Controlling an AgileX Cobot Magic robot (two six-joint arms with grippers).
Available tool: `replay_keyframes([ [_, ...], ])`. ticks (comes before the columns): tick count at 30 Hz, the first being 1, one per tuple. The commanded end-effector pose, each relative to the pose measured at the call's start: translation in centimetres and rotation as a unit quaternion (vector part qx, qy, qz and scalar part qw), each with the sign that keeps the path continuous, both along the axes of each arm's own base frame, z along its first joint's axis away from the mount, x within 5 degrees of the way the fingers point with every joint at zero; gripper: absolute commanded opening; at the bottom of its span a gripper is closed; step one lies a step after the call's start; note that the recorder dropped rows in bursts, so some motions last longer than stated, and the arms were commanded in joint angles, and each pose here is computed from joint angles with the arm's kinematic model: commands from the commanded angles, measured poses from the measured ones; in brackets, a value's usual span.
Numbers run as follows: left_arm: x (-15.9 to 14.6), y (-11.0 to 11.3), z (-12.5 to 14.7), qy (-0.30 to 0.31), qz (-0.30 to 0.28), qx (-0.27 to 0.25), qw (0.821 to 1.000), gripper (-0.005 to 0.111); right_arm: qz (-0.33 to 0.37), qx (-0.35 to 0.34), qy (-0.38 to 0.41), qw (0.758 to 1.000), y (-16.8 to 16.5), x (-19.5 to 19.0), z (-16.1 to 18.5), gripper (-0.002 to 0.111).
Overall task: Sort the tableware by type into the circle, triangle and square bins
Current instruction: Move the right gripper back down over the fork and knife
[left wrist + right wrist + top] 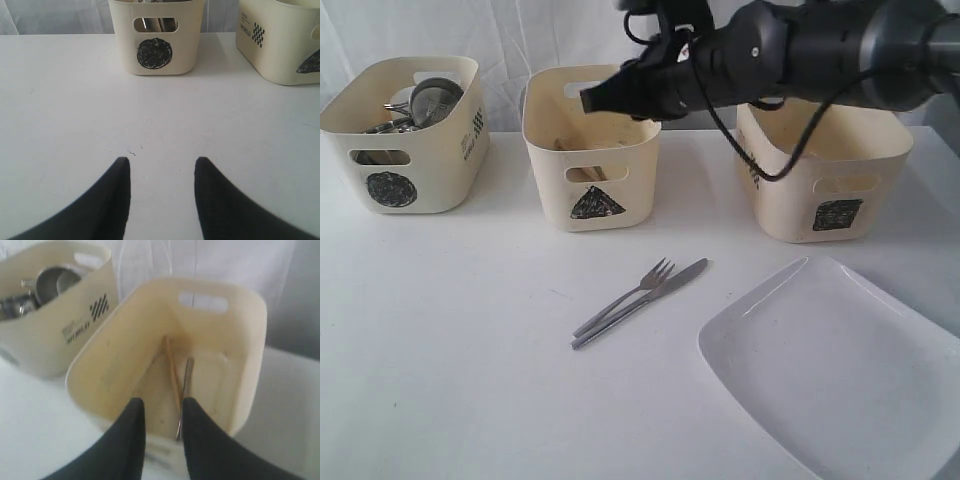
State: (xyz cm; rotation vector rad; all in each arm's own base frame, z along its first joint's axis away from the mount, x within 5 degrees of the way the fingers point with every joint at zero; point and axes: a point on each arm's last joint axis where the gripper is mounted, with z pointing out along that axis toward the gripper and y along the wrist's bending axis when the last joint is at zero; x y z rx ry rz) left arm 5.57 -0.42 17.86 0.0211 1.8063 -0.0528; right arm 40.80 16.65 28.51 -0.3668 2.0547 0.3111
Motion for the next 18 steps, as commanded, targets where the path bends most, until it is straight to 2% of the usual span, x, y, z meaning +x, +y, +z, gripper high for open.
replay_keyframes([
  [1, 0.0, 0.0, -0.1, -0.001, 0.002, -0.007, 1.0, 0.047, 0.02, -0.017, 0.129, 0.991, -0.1, -4.0, -1.2, 0.029],
  [4, 0.0, 0.0, -0.1, -0.001, 0.002, -0.007, 1.0, 0.047, 0.007, -0.005, 0.208, 0.978, 0.4, -5.4, -2.6, 0.043],
  [5, 0.0, 0.0, -0.1, -0.001, 0.002, -0.007, 1.0, 0.047, -0.006, 0.008, 0.225, 0.974, 0.6, -5.5, -3.2, 0.05],
  [8, 0.0, 0.0, -0.1, -0.001, 0.002, -0.007, 1.0, 0.047, -0.063, 0.053, 0.277, 0.957, 0.9, -5.2, -4.9, 0.061],
  [11, 0.0, 0.0, -0.1, -0.001, 0.002, -0.007, 1.0, 0.047, -0.132, 0.103, 0.333, 0.928, 1.3, -5.0, -6.7, 0.064],
  [18, 0.0, 0.0, -0.1, -0.001, 0.002, -0.007, 1.0, 0.047, -0.199, 0.152, 0.373, 0.893, 2.4, -4.8, -9.0, 0.064],
])
